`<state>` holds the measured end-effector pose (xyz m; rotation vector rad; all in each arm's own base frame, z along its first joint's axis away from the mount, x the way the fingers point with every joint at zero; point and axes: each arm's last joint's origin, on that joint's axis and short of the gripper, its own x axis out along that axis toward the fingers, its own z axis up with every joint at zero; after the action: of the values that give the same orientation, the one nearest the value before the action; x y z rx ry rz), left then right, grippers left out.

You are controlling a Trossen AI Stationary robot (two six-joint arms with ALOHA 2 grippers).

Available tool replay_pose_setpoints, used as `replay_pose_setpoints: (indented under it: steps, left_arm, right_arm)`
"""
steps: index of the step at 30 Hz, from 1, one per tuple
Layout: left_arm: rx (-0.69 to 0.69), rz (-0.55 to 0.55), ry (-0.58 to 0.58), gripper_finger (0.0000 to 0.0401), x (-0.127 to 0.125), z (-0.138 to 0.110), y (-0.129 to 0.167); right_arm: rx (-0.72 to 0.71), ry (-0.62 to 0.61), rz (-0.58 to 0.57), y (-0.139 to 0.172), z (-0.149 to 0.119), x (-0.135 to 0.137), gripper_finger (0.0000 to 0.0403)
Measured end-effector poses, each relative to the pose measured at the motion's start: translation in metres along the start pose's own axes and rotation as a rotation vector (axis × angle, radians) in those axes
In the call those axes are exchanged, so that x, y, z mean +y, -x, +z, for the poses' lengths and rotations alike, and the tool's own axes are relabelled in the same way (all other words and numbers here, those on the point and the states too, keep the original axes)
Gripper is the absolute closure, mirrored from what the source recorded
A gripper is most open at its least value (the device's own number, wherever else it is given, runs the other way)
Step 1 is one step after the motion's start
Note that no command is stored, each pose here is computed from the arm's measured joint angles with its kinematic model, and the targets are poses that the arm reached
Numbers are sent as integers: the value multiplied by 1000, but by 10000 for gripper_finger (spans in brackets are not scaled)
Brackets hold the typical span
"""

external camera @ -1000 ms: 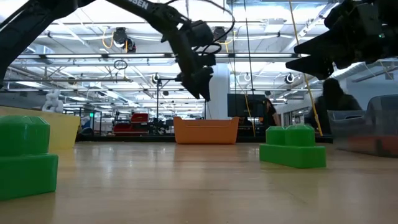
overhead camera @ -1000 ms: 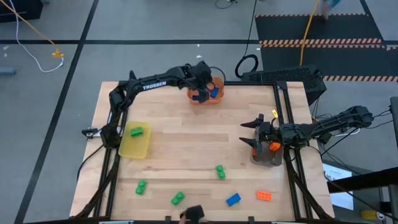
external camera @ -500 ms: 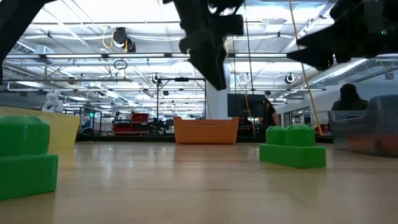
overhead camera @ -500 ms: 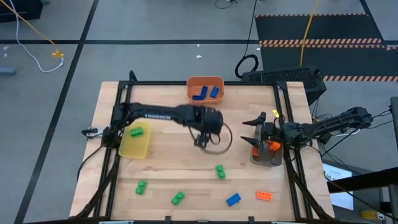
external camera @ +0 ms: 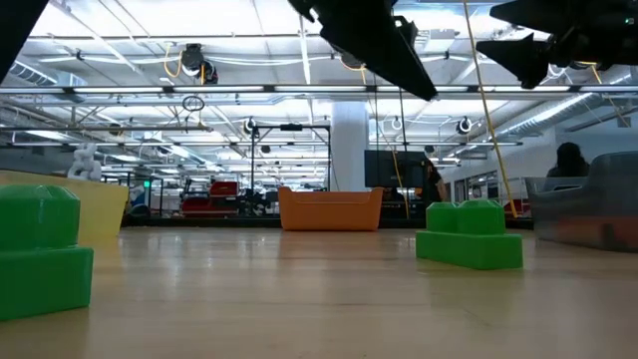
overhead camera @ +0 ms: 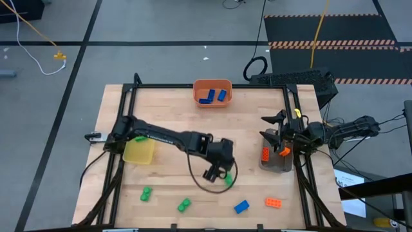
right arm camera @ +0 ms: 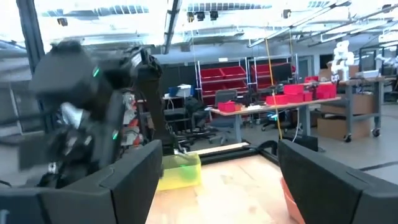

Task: Sort & place blocks by color
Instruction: Put the green game piece into the yellow bin

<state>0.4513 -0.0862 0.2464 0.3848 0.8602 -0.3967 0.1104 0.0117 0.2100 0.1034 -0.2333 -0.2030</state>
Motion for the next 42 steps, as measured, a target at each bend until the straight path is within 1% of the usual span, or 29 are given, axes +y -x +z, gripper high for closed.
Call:
replay_pose_setpoints:
  steps: [4, 10, 12, 21, 26, 28, 31, 33, 35, 39, 42]
  left_arm:
    - [-10, -25, -34, 121, -15, -8, -20]
    - [-81, -18, -121, 121, -28, -7, -39]
    - [-54, -36, -140, 121, -32, -11, -45]
    - [30, -71, -185, 121, -33, -33, -87]
    - [42, -62, -189, 121, -30, -37, -91]
    - [64, -65, -170, 123, -29, -40, -91]
    - [89, -73, -135, 141, -29, -43, -92]
    - [97, -75, -118, 163, -29, -43, -92]
    - [101, -78, -112, 194, -30, -44, -92]
    - [99, -77, -107, 272, -30, -43, -92]
    - [100, -76, -91, 276, -30, -43, -91]
  right_arm:
    - [18, -34, 28, 0, -2, 1, 92]
    - [61, -70, 26, 0, -6, 1, 92]
    - [68, -92, 25, 0, -7, 1, 92]
    - [154, -172, 9, -1, -16, 1, 92]
    - [171, -167, 6, -2, -18, 1, 92]
    - [170, -152, 7, -2, -18, 1, 92]
    - [166, -126, 9, -2, -17, 1, 92]
    - [161, -104, 11, -2, -17, 1, 92]
    - [157, -78, 12, -2, -17, 1, 92]
    - [131, -42, 17, -2, -14, 1, 92]
    - [106, -18, 21, -2, -11, 2, 92]
